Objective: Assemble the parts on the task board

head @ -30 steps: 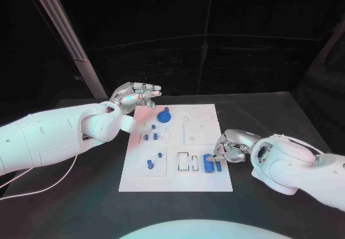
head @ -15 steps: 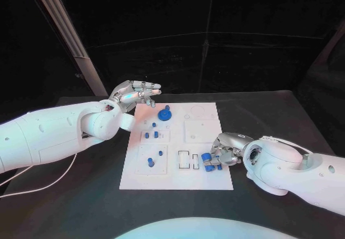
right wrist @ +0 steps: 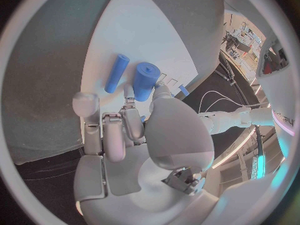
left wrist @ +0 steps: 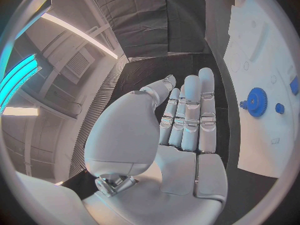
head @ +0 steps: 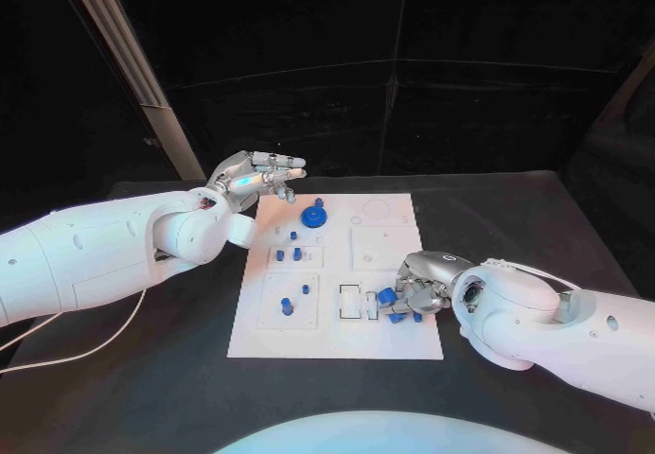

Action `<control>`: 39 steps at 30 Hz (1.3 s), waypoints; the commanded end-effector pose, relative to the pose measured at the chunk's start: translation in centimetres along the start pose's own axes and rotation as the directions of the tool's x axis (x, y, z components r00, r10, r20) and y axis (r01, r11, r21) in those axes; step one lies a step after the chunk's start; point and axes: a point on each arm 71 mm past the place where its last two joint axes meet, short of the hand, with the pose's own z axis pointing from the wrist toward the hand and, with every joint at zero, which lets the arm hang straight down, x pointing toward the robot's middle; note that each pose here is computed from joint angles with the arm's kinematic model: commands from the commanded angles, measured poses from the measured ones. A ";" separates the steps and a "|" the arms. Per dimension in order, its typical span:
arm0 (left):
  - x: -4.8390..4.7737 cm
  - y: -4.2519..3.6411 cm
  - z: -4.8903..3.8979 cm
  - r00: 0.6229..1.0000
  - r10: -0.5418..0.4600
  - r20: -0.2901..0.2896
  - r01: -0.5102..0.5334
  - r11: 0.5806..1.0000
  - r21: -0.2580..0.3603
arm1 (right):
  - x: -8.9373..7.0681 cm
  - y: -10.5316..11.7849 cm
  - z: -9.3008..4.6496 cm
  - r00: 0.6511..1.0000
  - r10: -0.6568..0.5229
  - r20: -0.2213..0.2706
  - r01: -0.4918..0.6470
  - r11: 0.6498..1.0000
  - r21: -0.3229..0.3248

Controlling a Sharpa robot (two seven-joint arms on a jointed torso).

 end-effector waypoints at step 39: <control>0.57 -0.09 0.10 1.000 -0.013 -0.028 0.013 1.000 -0.003 | 0.8 3.6 0.8 0.976 0.217 -0.012 -0.217 0.976 -0.025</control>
